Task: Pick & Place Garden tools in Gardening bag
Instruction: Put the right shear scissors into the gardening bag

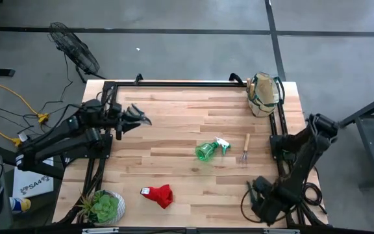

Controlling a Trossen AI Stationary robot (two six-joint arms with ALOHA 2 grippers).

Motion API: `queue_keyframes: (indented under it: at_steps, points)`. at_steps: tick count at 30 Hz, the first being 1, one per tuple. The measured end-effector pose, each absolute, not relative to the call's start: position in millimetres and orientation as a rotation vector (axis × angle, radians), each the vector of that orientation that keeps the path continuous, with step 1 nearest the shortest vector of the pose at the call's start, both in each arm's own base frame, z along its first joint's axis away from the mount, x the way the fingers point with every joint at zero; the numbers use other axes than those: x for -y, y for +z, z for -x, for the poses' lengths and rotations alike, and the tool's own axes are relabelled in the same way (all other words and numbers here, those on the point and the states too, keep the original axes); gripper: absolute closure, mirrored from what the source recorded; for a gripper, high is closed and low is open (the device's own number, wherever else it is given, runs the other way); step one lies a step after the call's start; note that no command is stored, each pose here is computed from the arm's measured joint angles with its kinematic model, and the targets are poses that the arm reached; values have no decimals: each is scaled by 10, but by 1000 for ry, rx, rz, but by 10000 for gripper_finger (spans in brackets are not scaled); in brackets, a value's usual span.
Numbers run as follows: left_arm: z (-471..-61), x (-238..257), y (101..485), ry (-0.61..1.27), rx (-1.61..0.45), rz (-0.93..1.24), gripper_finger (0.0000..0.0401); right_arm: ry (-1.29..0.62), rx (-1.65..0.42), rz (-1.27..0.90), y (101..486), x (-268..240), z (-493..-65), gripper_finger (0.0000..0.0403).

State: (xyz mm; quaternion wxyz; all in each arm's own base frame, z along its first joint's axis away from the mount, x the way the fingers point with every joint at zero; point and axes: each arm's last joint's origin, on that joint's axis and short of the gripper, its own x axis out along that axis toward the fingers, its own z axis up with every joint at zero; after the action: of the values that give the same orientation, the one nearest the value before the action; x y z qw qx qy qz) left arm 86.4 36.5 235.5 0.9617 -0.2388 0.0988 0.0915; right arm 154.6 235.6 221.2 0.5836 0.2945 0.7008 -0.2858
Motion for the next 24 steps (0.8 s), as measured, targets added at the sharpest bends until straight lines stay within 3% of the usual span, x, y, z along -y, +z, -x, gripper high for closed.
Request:
queue_keyframes:
  at_steps: [9, 24]
  points:
    - [-644, -258, 2308, 242, -184, 514, 247, -707, -1651, -535, 1949, -2537, -1422, 198]
    - [-517, -180, 2221, 241, -216, 647, 247, -711, -1615, -590, 1461, -2474, -1219, 198]
